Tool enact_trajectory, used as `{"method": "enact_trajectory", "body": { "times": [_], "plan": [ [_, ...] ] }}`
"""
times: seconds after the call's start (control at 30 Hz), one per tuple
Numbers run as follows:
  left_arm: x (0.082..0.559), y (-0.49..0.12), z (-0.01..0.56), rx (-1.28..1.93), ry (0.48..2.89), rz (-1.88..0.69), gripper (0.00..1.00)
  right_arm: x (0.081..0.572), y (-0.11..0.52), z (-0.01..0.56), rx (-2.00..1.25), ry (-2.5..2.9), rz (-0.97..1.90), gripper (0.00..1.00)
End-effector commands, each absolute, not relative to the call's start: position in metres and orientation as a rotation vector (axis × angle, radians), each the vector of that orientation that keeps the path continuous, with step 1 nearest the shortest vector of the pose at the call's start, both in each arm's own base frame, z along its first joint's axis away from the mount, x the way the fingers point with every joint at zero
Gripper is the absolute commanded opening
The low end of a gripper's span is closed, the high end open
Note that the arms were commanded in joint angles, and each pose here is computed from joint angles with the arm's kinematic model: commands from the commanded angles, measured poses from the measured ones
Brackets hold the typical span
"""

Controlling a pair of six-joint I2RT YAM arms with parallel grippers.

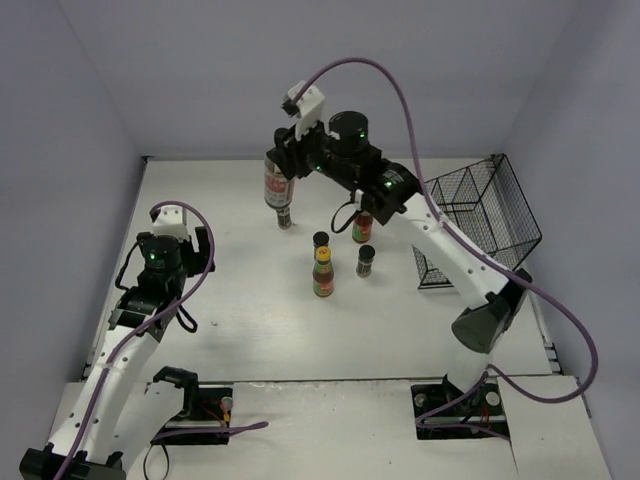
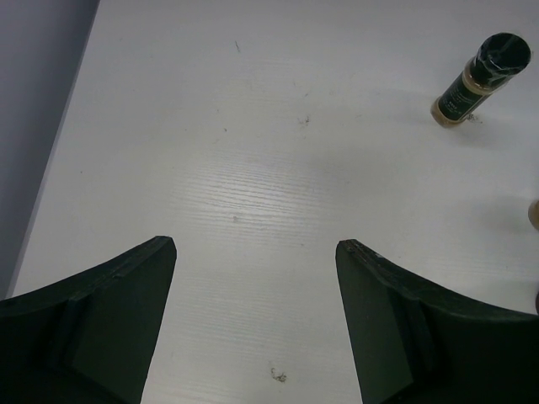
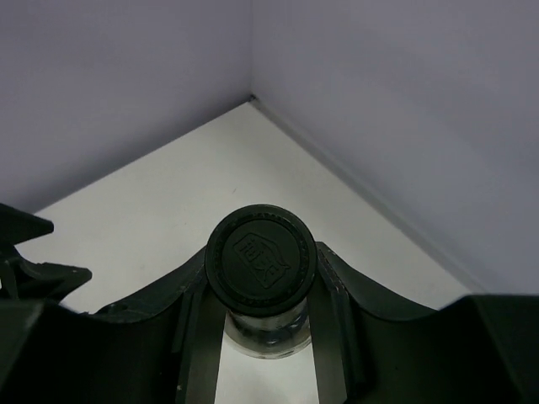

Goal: Organize the condiment bottles

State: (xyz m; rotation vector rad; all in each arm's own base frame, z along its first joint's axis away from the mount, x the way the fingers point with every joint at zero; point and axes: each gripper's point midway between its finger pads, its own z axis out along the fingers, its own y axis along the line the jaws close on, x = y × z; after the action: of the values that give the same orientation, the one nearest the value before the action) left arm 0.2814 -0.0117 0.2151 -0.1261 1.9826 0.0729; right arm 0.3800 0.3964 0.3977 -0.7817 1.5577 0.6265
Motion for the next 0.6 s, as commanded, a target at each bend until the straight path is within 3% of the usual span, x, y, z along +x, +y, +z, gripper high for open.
{"method": "enact_trajectory", "body": {
  "times": [0.0, 0.2, 0.57],
  "plan": [
    [0.290, -0.015, 0.241, -0.117, 1.892, 0.053, 0.77, 0.366, 0.316, 0.553, -0.554, 1.235, 0.509, 0.00],
    [0.289, -0.016, 0.242, -0.111, 1.888, 0.052, 0.77, 0.378, 0.216, 0.588, -0.377, 1.216, 0.309, 0.00],
    [0.287, -0.019, 0.243, -0.094, 1.883, 0.047, 0.77, 0.367, 0.065, 0.591, -0.098, 1.266, -0.189, 0.00]
  ]
}}
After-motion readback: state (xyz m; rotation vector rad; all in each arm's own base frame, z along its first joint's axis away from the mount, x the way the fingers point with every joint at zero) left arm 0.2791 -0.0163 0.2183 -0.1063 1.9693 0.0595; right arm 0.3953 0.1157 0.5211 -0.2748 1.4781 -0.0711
